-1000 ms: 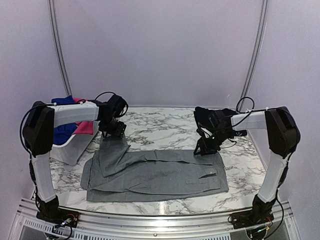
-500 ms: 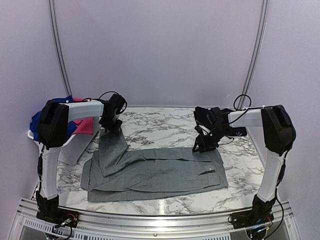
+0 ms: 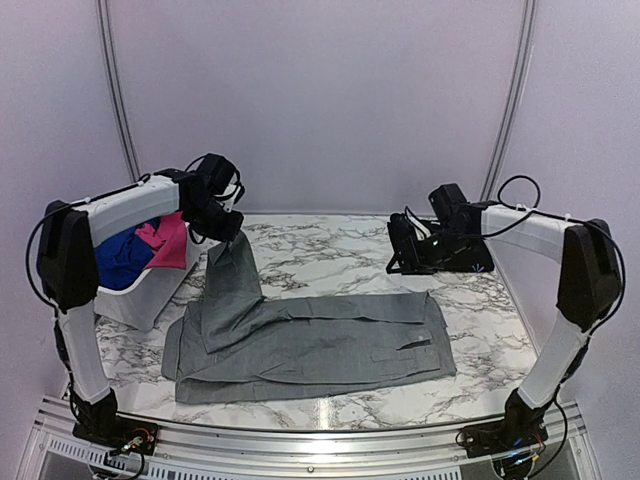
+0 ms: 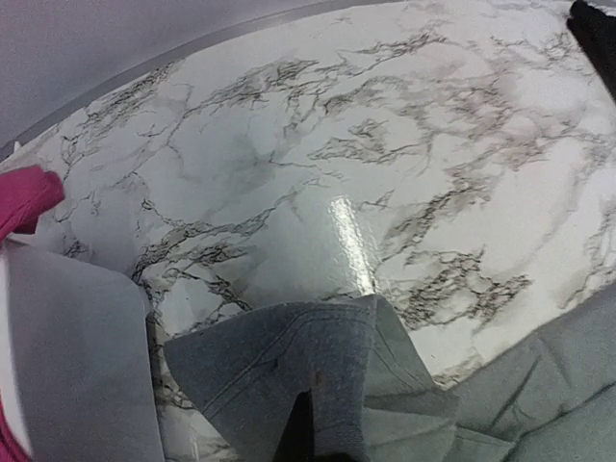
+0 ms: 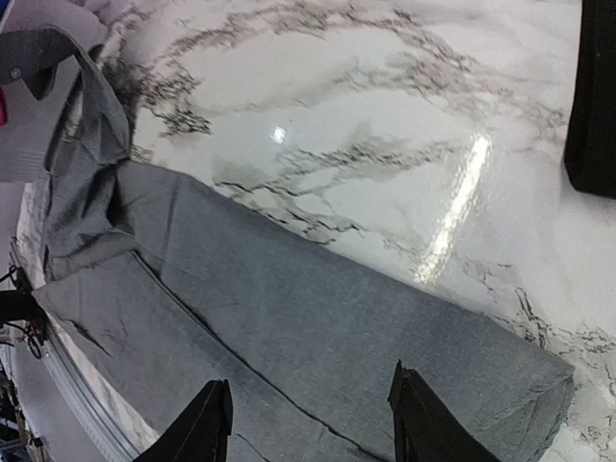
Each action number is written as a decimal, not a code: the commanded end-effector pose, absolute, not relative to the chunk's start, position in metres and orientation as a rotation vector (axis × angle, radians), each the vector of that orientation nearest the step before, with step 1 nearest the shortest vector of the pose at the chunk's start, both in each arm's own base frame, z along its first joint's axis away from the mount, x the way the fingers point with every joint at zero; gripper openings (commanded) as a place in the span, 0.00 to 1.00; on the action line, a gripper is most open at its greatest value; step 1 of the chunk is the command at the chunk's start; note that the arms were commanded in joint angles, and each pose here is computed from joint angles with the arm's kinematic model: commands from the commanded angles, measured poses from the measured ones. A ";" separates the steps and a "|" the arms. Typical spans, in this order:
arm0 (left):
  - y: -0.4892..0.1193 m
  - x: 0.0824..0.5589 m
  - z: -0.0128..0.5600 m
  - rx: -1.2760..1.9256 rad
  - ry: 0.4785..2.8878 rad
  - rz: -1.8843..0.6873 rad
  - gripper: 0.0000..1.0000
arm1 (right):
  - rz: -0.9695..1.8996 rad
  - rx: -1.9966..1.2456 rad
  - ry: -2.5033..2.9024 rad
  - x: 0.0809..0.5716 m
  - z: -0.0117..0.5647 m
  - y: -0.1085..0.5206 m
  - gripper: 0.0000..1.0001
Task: Fold and stack the mixed laundry pile
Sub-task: Adjust the rectangle-folded shirt at the center of the board.
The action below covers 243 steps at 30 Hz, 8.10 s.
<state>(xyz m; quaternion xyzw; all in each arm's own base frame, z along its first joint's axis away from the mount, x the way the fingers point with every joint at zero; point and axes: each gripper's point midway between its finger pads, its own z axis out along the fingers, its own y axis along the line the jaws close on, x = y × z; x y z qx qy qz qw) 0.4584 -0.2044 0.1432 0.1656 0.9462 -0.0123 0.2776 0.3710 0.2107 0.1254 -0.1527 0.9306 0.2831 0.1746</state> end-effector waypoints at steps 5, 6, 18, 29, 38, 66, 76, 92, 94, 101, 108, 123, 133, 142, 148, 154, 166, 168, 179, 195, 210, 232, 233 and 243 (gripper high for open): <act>-0.241 0.345 0.203 0.273 2.625 -0.437 0.00 | 1.062 -0.467 2.455 0.330 0.194 0.233 0.54; -0.245 0.333 0.208 0.259 2.635 -0.463 0.00 | 1.078 -0.474 2.439 0.322 0.199 0.233 0.54; -0.375 0.198 0.263 0.389 2.634 -0.930 0.00 | 1.131 -0.483 2.388 0.249 0.217 0.213 0.58; -0.535 0.203 0.241 0.570 2.501 -1.234 0.00 | 1.084 -0.277 2.413 0.232 0.213 0.187 0.72; -0.521 0.221 0.234 0.679 2.397 -1.086 0.88 | 1.015 -0.182 2.509 0.222 0.185 0.168 0.77; -0.566 0.093 0.107 1.669 1.587 -0.345 0.73 | 1.004 -0.247 2.495 0.219 0.189 0.165 0.70; -0.578 0.094 0.057 1.821 1.489 -0.220 0.59 | 0.964 -0.261 2.479 0.220 0.196 0.157 0.70; -0.569 0.093 0.117 1.709 1.468 -0.276 0.00 | 0.868 -0.444 2.374 0.220 0.221 0.158 0.75; -0.557 0.088 0.135 1.682 1.500 -0.394 0.00 | 0.870 -0.507 2.308 0.217 0.230 0.164 0.76; -0.500 0.099 0.181 1.548 1.614 -0.680 0.00 | 0.928 -0.750 2.054 0.197 0.259 0.188 0.76; -0.476 0.103 0.204 1.471 1.612 -0.787 0.00 | 1.042 -0.921 1.855 0.169 0.285 0.213 0.77; -0.445 0.129 0.249 1.259 1.601 -0.918 0.00 | 1.051 -1.194 1.826 0.134 0.268 0.277 0.73; -0.439 0.130 0.262 1.231 1.577 -0.963 0.00 | 0.936 -1.344 1.781 0.142 0.248 0.307 0.73; -0.435 0.135 0.272 1.195 1.561 -0.969 0.00 | 0.945 -1.421 1.729 0.129 0.251 0.335 0.40; -0.431 0.136 0.288 1.146 1.557 -0.998 0.00 | 0.939 -1.413 1.756 0.119 0.261 0.332 0.00; -0.394 0.167 0.286 0.889 1.682 -0.897 0.55 | 0.982 -1.319 1.802 0.106 0.296 0.305 0.00; -0.284 0.238 0.202 0.504 2.039 -0.459 0.94 | 1.091 -1.542 1.963 0.047 0.261 0.322 0.00; -0.282 0.239 0.187 0.521 2.092 -0.459 0.89 | 1.101 -1.586 1.958 0.042 0.264 0.332 0.00; -0.297 0.228 0.103 0.592 2.393 -0.575 0.78 | 1.097 -1.610 1.839 0.051 0.306 0.363 0.00; -0.309 0.258 0.113 0.622 2.443 -0.578 0.86 | 1.159 -1.289 2.061 0.145 0.260 0.328 0.00; -0.196 0.310 0.213 0.139 2.215 -0.462 0.99 | 1.129 -0.865 2.353 0.259 0.177 0.264 0.00; -0.203 0.317 0.178 0.179 2.357 -0.465 0.99 | 0.895 -0.466 2.731 0.285 0.073 0.183 0.09; -0.203 0.316 0.177 0.173 2.363 -0.466 0.99 | 0.863 -0.453 2.736 0.288 0.074 0.179 0.13; -0.220 0.291 0.154 0.185 2.493 -0.587 0.99 | 0.680 -0.441 2.633 0.315 0.124 0.167 0.51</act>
